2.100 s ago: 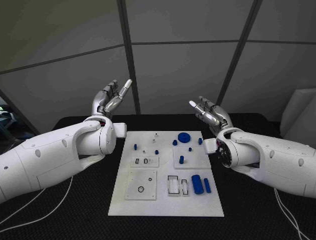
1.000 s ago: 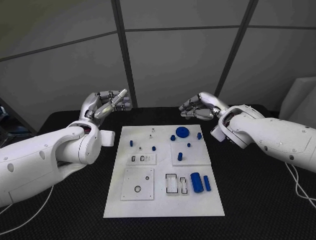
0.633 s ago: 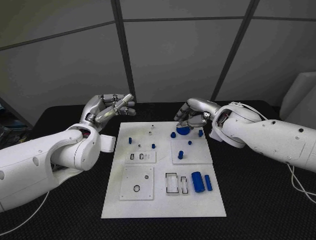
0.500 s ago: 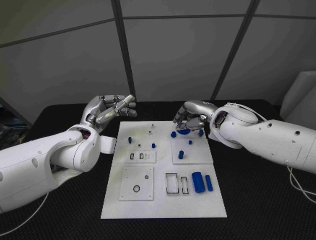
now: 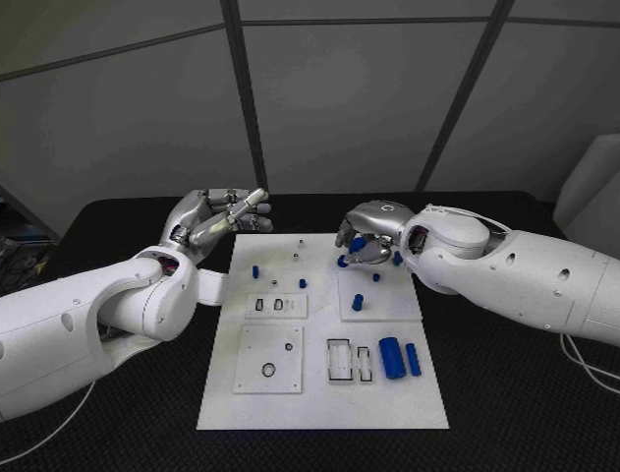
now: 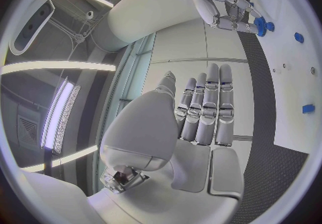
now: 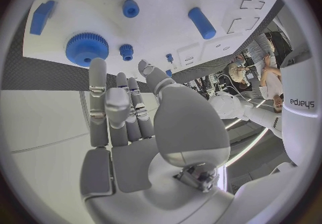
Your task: Assemble the parts on the task board
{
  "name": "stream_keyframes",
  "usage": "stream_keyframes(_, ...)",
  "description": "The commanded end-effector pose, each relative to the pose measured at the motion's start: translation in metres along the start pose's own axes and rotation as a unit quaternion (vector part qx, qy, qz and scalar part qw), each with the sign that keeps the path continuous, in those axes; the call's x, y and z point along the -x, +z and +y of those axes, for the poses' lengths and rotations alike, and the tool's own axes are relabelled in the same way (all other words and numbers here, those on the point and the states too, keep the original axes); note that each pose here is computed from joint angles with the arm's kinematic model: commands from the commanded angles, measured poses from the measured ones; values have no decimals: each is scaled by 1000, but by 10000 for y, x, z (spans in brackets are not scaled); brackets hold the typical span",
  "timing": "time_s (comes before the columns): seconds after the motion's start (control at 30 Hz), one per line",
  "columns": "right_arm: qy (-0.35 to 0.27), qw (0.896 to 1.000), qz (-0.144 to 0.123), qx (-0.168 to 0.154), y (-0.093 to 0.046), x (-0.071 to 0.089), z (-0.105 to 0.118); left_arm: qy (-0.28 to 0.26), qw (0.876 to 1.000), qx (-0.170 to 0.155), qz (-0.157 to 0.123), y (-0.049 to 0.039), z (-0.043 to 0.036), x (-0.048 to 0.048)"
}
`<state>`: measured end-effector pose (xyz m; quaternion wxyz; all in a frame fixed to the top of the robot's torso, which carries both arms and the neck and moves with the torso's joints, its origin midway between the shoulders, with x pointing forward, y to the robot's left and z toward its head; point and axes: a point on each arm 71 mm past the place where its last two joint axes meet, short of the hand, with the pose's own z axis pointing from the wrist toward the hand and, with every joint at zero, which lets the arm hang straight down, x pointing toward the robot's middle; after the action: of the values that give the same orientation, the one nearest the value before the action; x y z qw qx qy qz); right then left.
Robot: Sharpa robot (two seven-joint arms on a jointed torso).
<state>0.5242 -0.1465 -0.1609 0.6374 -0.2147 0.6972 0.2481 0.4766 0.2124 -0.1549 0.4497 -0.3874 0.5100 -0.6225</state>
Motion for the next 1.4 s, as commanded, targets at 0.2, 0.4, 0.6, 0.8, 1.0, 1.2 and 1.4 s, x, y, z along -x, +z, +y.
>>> stream_keyframes(0.2,-31,999,24,-11,55,-25,8,-3,1000,-2,10,-4,-18,-13)
stream_keyframes(0.4,-33,999,33,-14,94,-47,13,-3,1000,-2,10,-7,-20,-11)
stream_keyframes(0.6,-35,998,40,-17,126,-64,9,-2,1000,-2,9,-10,-21,-2)
stream_keyframes(0.8,-35,998,45,-13,163,-78,33,-2,1000,-2,9,-10,-21,5)
stream_keyframes(1.0,-34,998,49,-14,178,-91,22,-1,1000,-1,8,-13,-21,9)
stream_keyframes(1.2,-32,998,54,-14,187,-100,25,-1,1000,0,7,-16,-22,14)
stream_keyframes(1.4,-31,998,60,-11,198,-110,45,0,1000,0,6,-20,-23,25)
